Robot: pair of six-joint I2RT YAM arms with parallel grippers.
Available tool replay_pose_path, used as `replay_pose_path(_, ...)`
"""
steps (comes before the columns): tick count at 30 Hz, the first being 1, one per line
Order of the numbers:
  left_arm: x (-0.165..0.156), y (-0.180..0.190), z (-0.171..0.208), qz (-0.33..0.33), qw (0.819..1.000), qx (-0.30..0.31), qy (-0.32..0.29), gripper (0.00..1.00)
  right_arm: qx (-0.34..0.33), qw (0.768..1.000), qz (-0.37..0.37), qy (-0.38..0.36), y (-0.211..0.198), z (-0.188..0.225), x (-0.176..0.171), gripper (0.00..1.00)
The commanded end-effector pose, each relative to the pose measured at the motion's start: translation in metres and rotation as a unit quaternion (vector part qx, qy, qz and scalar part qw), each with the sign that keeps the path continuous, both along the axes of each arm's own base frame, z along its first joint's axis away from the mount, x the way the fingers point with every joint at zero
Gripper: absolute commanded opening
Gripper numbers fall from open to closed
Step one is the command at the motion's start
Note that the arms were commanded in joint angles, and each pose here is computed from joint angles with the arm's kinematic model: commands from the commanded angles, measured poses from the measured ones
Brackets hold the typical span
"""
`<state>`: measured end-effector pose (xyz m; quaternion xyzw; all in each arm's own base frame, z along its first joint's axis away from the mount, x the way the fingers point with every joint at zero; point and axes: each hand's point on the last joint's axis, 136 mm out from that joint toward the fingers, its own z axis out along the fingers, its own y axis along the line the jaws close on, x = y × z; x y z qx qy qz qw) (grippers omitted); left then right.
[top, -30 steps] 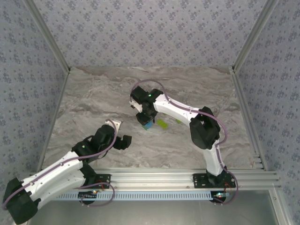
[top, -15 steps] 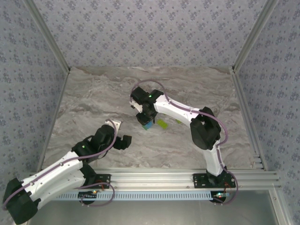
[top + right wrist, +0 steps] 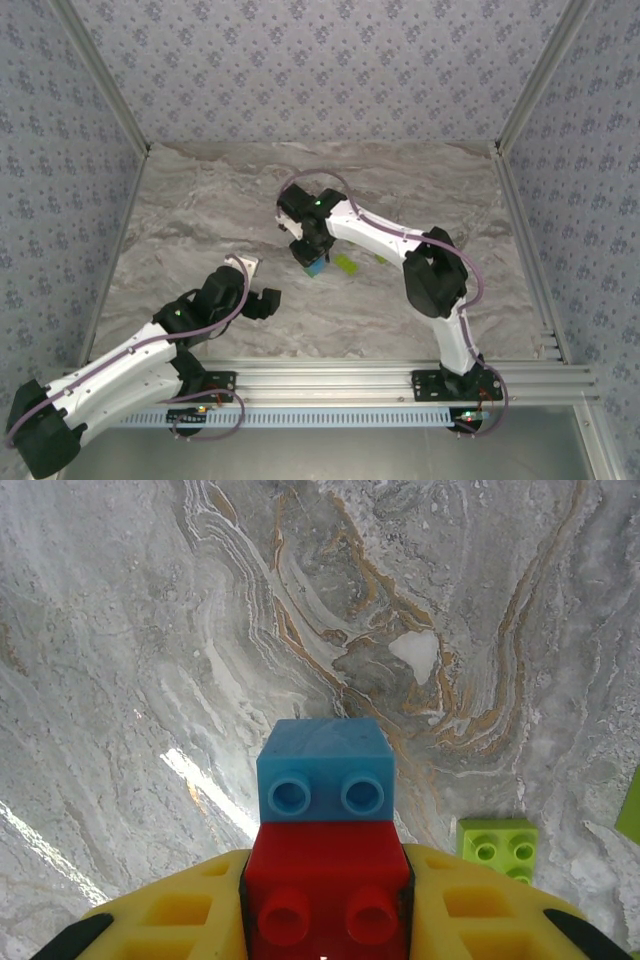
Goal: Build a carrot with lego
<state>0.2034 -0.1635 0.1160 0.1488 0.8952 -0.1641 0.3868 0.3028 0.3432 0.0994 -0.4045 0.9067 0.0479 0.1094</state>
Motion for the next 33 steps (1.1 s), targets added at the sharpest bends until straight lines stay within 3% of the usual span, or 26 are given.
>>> replay_pose_path(1, 0.002, -0.008, 0.012, -0.015, 1.000, -0.014, -0.016, 0.89, -0.030, 0.999, 0.001, 0.037, -0.010, -0.003, -0.010, 0.33)
replay_pose_path(12, 0.001, -0.007, 0.013, -0.015, 1.000, -0.015, -0.018, 0.89, 0.009, 1.000, -0.019, -0.018, 0.000, 0.037, 0.012, 0.34)
replay_pose_path(33, 0.001, -0.007, 0.013, -0.014, 1.000, -0.016, -0.019, 0.89, 0.000, 0.999, -0.030, -0.029, -0.004, 0.000, 0.017, 0.36)
